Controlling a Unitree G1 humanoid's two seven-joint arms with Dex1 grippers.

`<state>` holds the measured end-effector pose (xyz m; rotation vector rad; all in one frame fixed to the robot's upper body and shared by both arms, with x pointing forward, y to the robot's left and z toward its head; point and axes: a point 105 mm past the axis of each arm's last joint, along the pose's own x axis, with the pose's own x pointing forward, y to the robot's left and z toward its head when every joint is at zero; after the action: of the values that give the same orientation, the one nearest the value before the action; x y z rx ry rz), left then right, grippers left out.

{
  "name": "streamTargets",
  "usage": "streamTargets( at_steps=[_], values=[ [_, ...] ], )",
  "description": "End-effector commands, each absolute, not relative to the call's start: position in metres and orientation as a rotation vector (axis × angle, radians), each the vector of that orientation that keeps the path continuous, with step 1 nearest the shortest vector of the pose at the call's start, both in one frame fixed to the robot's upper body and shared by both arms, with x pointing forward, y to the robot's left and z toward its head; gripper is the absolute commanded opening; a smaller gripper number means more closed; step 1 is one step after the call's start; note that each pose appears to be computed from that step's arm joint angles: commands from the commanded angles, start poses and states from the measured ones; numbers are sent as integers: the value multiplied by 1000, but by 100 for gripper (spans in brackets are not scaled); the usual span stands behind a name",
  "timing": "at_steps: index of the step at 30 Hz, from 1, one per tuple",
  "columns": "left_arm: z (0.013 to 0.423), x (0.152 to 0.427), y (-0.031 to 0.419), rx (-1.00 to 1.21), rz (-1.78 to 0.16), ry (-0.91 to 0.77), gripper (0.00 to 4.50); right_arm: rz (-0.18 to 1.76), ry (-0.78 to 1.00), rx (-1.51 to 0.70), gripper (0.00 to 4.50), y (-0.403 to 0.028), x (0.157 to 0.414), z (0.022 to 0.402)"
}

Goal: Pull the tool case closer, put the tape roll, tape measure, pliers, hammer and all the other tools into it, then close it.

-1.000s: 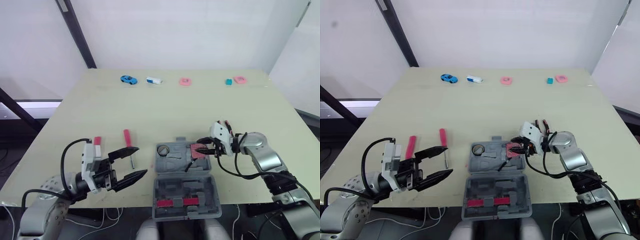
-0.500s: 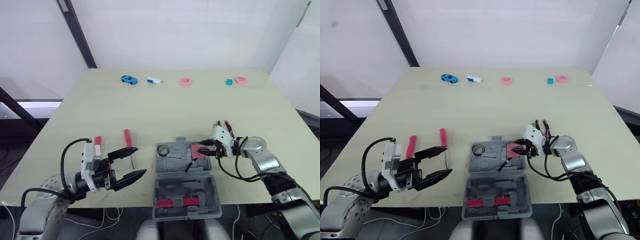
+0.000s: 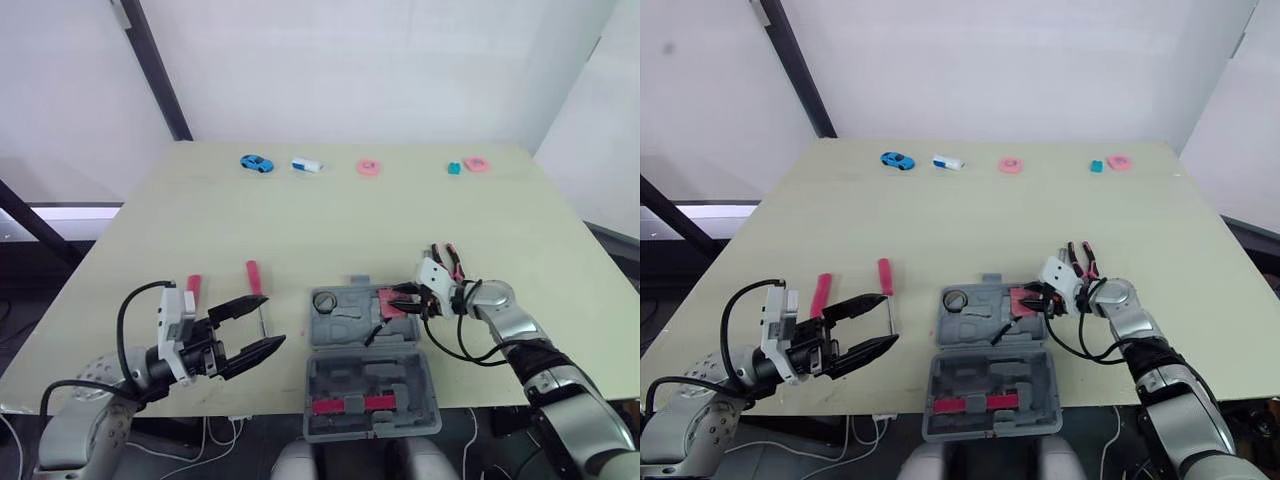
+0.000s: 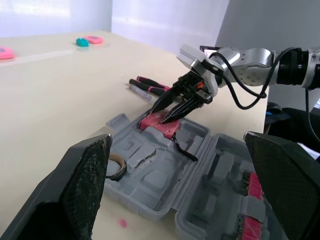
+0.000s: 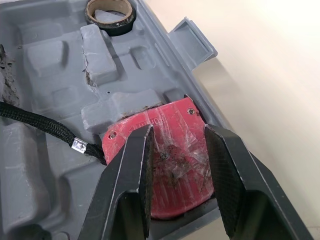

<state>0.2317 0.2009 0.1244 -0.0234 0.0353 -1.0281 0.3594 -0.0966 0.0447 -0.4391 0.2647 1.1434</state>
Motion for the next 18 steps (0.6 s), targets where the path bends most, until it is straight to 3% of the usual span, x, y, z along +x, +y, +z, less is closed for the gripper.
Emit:
streamTargets(
  at_steps=[1,5,9,13,15,16,18],
  values=[
    [127,232,208,-49,-957,15,450,1119,291,-359,169,-105,353,38],
    [118,232,221,-85,-822,16,450,1016,28,-216,169,-110,357,92],
    [105,229,237,-127,-676,34,450,1012,31,-148,169,-130,335,102],
    [90,215,256,-197,-553,74,450,888,54,-136,276,-168,318,102],
    [81,205,267,-199,-501,107,450,814,87,-176,367,-191,306,97],
    [75,197,277,-195,-461,132,450,758,114,-195,436,-210,296,94],
    [64,182,293,-178,-403,180,450,664,170,-218,450,-241,273,91]
  ],
)
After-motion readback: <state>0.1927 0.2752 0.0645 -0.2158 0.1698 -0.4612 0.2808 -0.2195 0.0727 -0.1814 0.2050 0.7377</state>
